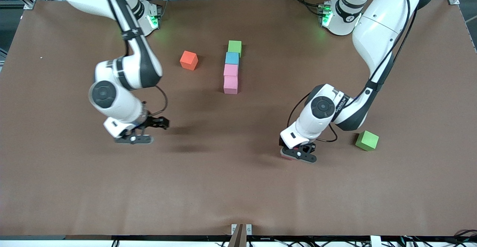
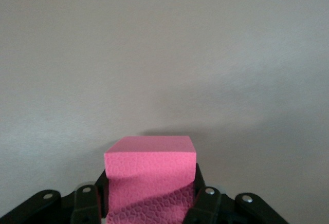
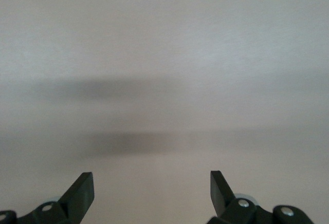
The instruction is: Arrange blocks into number 1
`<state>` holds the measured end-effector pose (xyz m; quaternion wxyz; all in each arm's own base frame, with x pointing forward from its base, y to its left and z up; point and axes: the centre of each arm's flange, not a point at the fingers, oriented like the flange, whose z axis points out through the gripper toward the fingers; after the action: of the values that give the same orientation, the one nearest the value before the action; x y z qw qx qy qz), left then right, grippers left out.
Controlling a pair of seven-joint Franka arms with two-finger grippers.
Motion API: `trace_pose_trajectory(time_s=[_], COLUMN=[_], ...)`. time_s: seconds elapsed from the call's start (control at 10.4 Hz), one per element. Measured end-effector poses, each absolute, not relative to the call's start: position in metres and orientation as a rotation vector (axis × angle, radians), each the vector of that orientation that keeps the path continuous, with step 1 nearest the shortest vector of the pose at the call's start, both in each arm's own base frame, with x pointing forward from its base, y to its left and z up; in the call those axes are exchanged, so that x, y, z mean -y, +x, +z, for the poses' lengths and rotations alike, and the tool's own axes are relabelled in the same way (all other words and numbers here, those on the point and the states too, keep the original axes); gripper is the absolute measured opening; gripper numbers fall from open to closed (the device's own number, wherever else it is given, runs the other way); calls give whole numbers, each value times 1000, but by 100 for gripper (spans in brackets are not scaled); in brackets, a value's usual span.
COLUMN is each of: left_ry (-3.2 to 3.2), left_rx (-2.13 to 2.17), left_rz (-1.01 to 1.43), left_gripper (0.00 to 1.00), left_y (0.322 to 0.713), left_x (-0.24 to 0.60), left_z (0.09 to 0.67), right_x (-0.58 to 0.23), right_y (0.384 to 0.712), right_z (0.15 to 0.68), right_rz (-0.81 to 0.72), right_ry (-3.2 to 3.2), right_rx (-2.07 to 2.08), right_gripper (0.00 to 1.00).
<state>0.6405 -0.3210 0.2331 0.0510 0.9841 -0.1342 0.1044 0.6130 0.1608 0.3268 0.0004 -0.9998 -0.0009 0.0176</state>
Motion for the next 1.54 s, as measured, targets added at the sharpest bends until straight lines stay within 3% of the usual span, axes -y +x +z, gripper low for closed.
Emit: trace_pose_trajectory(time_s=[0.87,1.25,1.54], left_ry=[2911,3002,3063], left_rx=[-118,-185,-68], left_rz=[253,145,192], left_gripper=[56,56,56], left_y=[565,525,489], left_x=[460,495,526], left_z=[252,246,242], right_x=[-91,-29,30], right_y=[609,584,557], right_z=[388,449,502], right_rz=[93,89,17], right_ry=[-3117,-3041,-3067], right_rx=[-11,133,146], right_gripper=[100,100,100])
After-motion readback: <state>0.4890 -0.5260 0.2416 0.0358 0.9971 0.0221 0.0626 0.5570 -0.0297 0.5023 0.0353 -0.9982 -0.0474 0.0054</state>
